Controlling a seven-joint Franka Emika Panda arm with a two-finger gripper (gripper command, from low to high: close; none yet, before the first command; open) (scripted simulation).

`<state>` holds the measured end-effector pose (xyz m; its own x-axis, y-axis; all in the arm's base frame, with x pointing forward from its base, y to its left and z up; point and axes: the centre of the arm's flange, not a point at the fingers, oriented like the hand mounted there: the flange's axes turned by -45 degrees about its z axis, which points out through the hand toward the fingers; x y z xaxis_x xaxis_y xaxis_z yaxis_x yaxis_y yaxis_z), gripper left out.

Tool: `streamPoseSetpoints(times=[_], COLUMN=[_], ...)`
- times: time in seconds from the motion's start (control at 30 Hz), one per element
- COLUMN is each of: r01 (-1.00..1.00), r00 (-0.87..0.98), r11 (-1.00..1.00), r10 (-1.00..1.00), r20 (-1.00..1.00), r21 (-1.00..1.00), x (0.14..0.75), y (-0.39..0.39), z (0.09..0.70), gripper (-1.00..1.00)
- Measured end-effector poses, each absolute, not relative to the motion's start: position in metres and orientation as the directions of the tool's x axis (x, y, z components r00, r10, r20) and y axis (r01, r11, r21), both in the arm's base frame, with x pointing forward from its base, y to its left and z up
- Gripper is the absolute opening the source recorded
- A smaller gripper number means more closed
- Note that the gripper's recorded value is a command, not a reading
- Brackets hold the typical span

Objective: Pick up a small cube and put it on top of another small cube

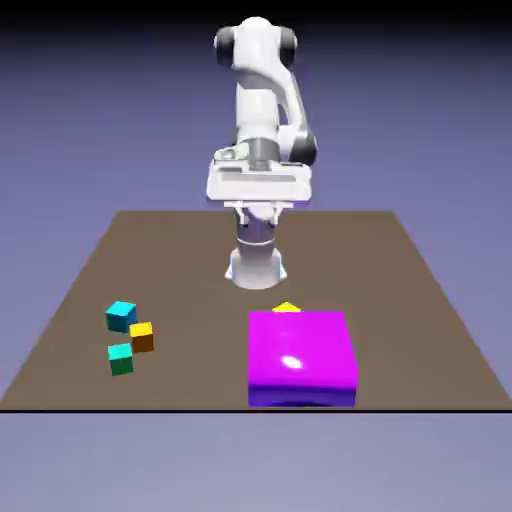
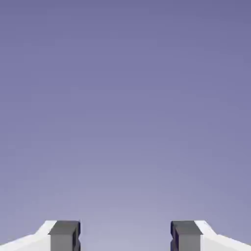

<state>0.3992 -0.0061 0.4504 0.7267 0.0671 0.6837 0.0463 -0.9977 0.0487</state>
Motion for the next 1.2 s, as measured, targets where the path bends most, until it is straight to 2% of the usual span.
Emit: streamPoseSetpoints(times=[0.27, 0.5, 0.83, 0.9, 1.03, 1.07, 1.13, 1.2], r01=[0.100, 0.173, 0.289, 0.295, 0.296, 0.296, 0.295, 0.296], r00=[0.885, 0.961, 0.946, 0.940, 0.940, 0.940, 0.940, 0.940], r11=[-0.987, -0.977, -0.957, -0.956, -0.955, -0.955, -0.955, -0.955], r10=[0.146, 0.196, 0.284, 0.290, 0.291, 0.291, 0.291, 0.291], r20=[0.442, 0.195, -0.157, -0.178, -0.178, -0.178, -0.178, -0.178], r21=[0.125, 0.128, 0.013, 0.001, 0.001, 0.001, 0.000, 0.000], x=[0.451, 0.468, 0.444, 0.440, 0.433, 0.432, 0.432, 0.437], y=[-0.089, -0.176, -0.297, -0.304, -0.307, -0.307, -0.307, -0.306], z=[0.385, 0.313, 0.198, 0.190, 0.128, 0.121, 0.121, 0.152], gripper=[0.00, 0.00, 0.00, 0.00, 0.00, -1.00, -1.00, -1.00])
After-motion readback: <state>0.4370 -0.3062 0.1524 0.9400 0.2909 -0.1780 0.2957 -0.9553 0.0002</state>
